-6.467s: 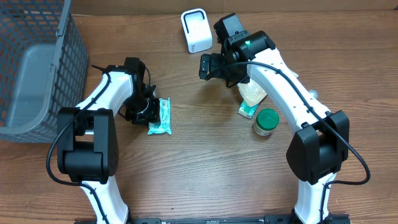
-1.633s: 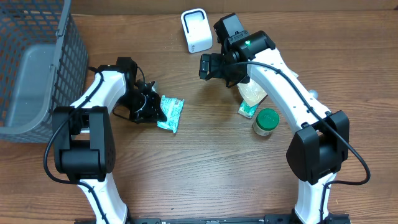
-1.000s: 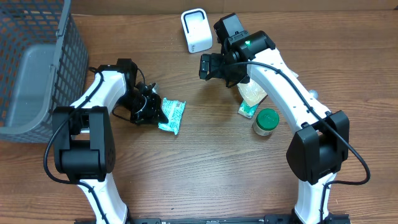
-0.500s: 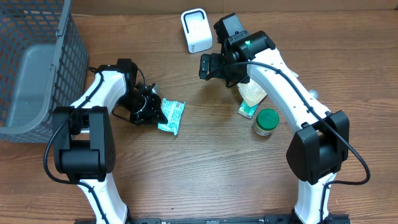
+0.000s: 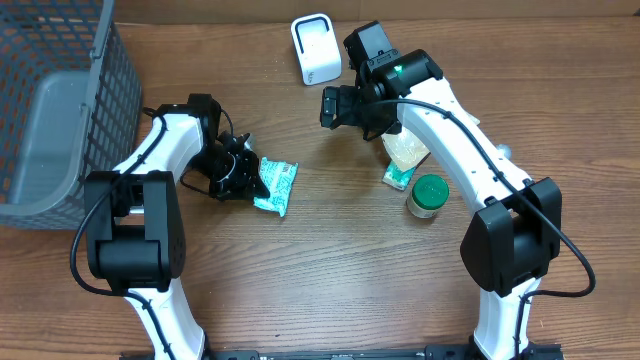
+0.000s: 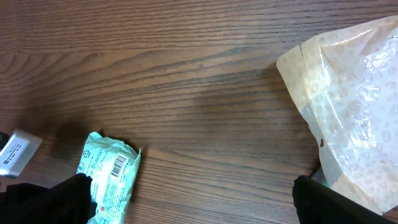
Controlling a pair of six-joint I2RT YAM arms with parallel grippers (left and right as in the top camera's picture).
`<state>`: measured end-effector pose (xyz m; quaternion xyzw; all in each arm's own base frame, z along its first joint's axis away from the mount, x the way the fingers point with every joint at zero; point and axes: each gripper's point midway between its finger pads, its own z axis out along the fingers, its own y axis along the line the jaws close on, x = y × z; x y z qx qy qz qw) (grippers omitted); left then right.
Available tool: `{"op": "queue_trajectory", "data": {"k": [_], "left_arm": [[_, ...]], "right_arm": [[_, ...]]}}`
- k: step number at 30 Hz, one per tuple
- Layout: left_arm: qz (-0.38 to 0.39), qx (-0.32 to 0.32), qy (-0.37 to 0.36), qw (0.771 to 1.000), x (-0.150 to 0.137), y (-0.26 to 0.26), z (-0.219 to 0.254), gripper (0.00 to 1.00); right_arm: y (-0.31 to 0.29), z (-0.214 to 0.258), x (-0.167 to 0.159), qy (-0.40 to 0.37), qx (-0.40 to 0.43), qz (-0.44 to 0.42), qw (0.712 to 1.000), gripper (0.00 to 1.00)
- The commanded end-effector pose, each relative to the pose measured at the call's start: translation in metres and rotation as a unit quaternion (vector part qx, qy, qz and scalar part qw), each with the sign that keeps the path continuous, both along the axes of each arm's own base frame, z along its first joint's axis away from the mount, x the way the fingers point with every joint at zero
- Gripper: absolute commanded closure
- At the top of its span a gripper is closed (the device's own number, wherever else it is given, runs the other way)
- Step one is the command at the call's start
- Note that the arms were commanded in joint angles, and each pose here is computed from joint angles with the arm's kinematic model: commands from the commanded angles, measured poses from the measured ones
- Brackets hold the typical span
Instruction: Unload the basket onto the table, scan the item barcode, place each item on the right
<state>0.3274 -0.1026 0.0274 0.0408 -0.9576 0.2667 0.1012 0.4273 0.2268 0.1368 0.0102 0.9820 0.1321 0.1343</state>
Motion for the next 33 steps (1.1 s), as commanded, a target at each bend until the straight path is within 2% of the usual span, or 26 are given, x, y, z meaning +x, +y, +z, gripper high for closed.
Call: {"op": "queue_trajectory", "data": {"k": [1, 25, 33], "left_arm": [[-0.011, -0.005, -0.033, 0.999, 0.008, -0.002, 0.014, 0.96], [-0.009, -0.005, -0.037, 0.999, 0.010, -0.003, 0.014, 0.96], [-0.013, -0.005, -0.037, 0.999, 0.009, -0.005, 0.014, 0.96]], "right_arm": [[-0.003, 0.000, 0.000, -0.001, -0.003, -0.003, 1.000, 0.00], [-0.003, 0.002, 0.002, -0.005, -0.001, -0.005, 1.000, 0.00], [-0.043, 0.024, 0.024, -0.015, 0.004, -0.051, 0.999, 0.00]]}}
